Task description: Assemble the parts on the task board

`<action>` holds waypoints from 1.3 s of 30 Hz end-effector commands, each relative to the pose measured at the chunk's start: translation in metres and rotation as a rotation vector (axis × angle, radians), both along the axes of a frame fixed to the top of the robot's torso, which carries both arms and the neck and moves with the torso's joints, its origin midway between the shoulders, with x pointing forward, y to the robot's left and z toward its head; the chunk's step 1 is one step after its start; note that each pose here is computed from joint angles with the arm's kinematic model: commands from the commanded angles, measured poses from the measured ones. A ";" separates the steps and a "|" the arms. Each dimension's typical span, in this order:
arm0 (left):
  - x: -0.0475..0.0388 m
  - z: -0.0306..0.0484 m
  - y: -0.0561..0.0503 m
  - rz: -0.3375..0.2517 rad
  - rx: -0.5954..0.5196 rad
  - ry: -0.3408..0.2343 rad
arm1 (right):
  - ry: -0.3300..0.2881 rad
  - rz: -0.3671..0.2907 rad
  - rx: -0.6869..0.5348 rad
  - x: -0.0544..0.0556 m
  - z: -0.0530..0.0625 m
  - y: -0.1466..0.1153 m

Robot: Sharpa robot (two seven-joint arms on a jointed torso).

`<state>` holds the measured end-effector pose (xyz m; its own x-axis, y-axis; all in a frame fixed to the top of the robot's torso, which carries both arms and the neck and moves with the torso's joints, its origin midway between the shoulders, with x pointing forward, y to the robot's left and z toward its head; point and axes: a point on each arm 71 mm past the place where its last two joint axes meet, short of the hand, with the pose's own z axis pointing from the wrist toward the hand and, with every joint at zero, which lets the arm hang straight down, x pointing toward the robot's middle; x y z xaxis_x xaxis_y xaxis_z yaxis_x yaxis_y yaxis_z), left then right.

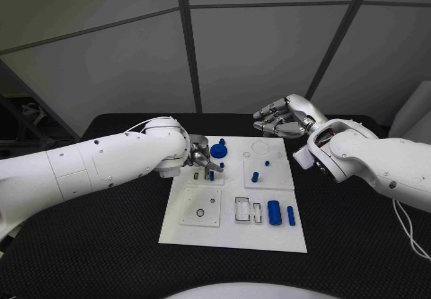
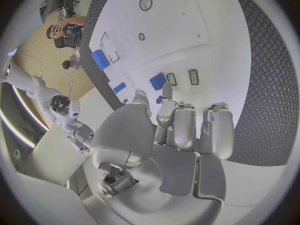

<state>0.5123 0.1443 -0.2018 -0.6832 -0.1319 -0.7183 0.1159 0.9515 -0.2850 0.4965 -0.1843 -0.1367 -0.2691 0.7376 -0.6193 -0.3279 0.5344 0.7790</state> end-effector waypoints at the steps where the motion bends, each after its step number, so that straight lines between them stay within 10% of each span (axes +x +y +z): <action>1: -0.0002 -0.0001 -0.001 -0.015 0.028 0.005 | 0.001 -0.002 0.004 0.001 0.001 0.001; 39: -0.0001 -0.0040 -0.007 -0.043 0.053 0.051 | 0.010 0.005 0.000 0.003 0.000 0.004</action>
<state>0.5129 0.1378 -0.2055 -0.7131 -0.0826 -0.6962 0.1384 0.9569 -0.2552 0.4990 -0.1814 -0.1383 -0.2742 0.7369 -0.6179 -0.3187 0.5366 0.7813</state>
